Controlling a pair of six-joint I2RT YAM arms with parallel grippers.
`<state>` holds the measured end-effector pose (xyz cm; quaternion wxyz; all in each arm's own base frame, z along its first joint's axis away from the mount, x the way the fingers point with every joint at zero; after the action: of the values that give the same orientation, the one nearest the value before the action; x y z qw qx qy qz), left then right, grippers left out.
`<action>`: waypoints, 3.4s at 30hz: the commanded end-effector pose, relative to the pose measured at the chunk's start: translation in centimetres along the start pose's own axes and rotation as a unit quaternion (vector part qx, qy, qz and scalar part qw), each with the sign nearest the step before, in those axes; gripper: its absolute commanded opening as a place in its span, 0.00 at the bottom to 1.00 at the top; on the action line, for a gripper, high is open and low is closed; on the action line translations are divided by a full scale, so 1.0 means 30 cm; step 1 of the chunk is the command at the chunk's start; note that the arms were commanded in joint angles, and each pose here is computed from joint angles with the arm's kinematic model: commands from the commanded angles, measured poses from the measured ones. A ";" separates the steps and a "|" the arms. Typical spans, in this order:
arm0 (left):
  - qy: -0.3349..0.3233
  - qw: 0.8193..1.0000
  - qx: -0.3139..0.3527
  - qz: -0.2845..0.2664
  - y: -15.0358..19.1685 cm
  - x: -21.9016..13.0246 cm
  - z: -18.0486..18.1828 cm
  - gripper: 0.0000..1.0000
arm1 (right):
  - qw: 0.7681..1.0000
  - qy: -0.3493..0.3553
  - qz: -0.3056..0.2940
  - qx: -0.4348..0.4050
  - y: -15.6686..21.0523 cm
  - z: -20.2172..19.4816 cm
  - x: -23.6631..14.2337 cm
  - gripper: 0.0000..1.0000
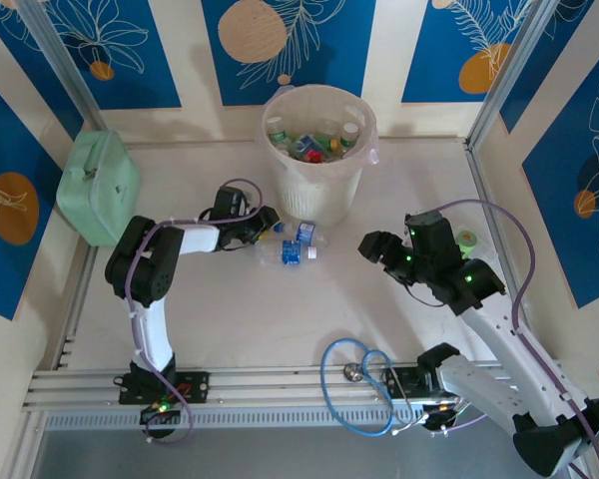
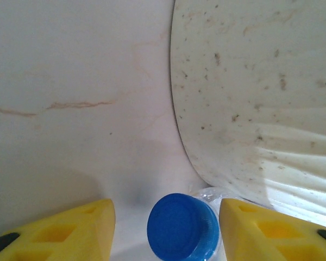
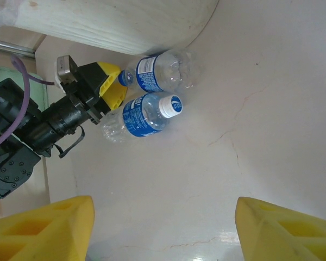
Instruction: Put the plastic bottles in the bin
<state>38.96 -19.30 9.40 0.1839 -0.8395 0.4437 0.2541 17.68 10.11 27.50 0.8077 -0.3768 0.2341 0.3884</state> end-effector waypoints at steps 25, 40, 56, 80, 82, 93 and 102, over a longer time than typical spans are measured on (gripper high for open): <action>0.037 0.995 0.023 0.086 0.260 -0.017 -0.063 0.51 | 1.000 0.006 -0.016 -0.005 -0.011 0.001 -0.036 0.69; -0.003 0.980 0.137 0.145 0.461 -0.108 -0.104 0.68 | 0.999 0.044 0.014 0.014 -0.013 -0.010 0.008 0.71; -0.089 0.949 0.282 0.106 0.447 -0.325 -0.160 0.78 | 0.983 0.127 0.125 0.050 0.053 0.013 0.255 0.78; -0.096 0.946 0.270 0.151 0.526 -0.325 -0.049 0.68 | 0.964 0.150 0.169 0.141 0.111 0.021 0.617 0.66; -0.095 0.945 0.271 0.153 0.526 -0.324 -0.051 0.68 | 0.963 0.150 0.168 0.145 0.112 0.019 0.632 0.66; -0.092 0.943 0.271 0.168 0.535 -0.319 -0.050 0.67 | 0.963 0.148 0.174 0.144 0.129 0.006 0.708 0.62; -0.094 0.941 0.273 0.177 0.538 -0.318 -0.050 0.67 | 0.966 0.130 0.181 0.134 0.139 0.023 0.731 0.65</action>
<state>21.60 -22.17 14.86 0.4025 -0.6496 0.6015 0.2329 27.05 21.50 10.82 0.7278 -0.2706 0.4618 0.4287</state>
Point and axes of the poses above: each hand's point on the last joint's axis, 136 mm out from that joint toward the fingers, its own x axis out along the fingers, its own z axis along the line the jaws close on, y = z × x, the point moved 8 cm from there along -x, back along the fingers, and after that the axes turned 7 degrees about -x, right-handed, at the moved point
